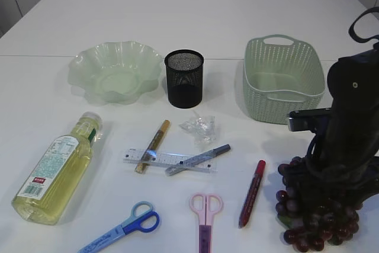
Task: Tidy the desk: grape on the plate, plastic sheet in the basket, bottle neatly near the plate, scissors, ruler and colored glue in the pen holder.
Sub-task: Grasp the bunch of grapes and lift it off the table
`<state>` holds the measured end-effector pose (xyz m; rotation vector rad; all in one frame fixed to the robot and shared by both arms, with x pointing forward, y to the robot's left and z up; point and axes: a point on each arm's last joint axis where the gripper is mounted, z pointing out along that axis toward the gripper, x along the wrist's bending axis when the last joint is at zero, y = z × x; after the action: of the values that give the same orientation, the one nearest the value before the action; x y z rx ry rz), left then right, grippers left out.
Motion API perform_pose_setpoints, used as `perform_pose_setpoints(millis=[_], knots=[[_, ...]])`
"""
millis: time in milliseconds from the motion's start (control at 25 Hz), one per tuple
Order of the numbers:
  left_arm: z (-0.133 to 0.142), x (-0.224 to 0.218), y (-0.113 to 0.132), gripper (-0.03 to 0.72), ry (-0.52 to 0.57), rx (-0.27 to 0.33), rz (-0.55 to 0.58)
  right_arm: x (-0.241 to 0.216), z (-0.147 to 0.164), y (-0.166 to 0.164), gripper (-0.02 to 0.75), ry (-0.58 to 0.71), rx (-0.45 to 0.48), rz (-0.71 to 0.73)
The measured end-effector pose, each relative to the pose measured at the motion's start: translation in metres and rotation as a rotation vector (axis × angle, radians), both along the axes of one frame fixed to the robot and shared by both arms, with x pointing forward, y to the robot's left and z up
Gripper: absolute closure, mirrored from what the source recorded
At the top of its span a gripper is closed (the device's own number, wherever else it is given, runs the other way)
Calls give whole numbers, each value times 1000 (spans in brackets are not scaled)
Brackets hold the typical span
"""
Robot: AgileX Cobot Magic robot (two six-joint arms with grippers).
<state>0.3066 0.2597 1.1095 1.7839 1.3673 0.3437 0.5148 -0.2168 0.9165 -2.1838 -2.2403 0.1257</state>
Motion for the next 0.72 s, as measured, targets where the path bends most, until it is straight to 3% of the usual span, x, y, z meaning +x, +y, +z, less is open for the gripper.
perform_pose_setpoints(millis=[400, 720], knots=[[0, -1, 0, 167, 8, -3, -3, 2, -7, 0, 152, 17, -15, 9], [1, -1, -3, 167, 13, -36, -12, 5, -12, -1, 324, 22, -30, 23]])
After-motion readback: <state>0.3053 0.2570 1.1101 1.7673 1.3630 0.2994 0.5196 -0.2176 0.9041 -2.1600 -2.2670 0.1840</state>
